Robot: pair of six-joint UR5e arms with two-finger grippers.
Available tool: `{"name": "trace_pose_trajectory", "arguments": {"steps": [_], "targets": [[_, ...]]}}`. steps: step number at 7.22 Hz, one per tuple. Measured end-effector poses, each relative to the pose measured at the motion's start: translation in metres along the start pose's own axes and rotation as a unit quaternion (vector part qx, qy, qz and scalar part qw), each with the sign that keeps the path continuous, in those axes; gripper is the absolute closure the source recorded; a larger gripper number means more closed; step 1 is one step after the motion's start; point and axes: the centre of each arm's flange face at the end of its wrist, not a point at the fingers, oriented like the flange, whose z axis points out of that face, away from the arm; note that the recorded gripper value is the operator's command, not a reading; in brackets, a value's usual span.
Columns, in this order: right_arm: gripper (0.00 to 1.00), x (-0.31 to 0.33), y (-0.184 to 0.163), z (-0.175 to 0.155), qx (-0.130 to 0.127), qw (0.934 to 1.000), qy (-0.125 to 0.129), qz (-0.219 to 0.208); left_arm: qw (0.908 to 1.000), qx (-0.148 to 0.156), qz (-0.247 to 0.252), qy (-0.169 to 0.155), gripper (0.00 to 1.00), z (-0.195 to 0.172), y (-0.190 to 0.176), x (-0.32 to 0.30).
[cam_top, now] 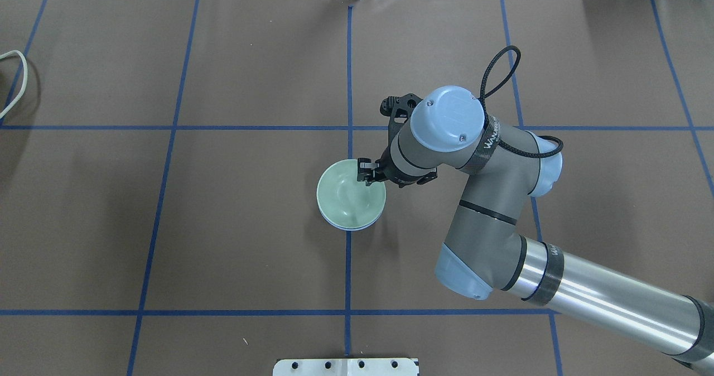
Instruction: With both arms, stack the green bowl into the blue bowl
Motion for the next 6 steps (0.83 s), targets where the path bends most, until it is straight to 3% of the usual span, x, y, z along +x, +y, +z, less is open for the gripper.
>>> {"name": "trace_pose_trajectory", "arguments": {"steps": [3, 6], "targets": [[0.0, 0.02, -0.038, -0.027, 0.018, 0.9997, -0.005, -0.015, 1.0, 0.001, 0.001, 0.0, 0.03, -0.001, 0.0, 0.0], [0.0, 0.117, -0.126, -0.086, 0.034, 0.9993, 0.007, -0.011, 1.0, 0.0, 0.0, 0.002, 0.03, -0.001, 0.007, -0.003]]}}
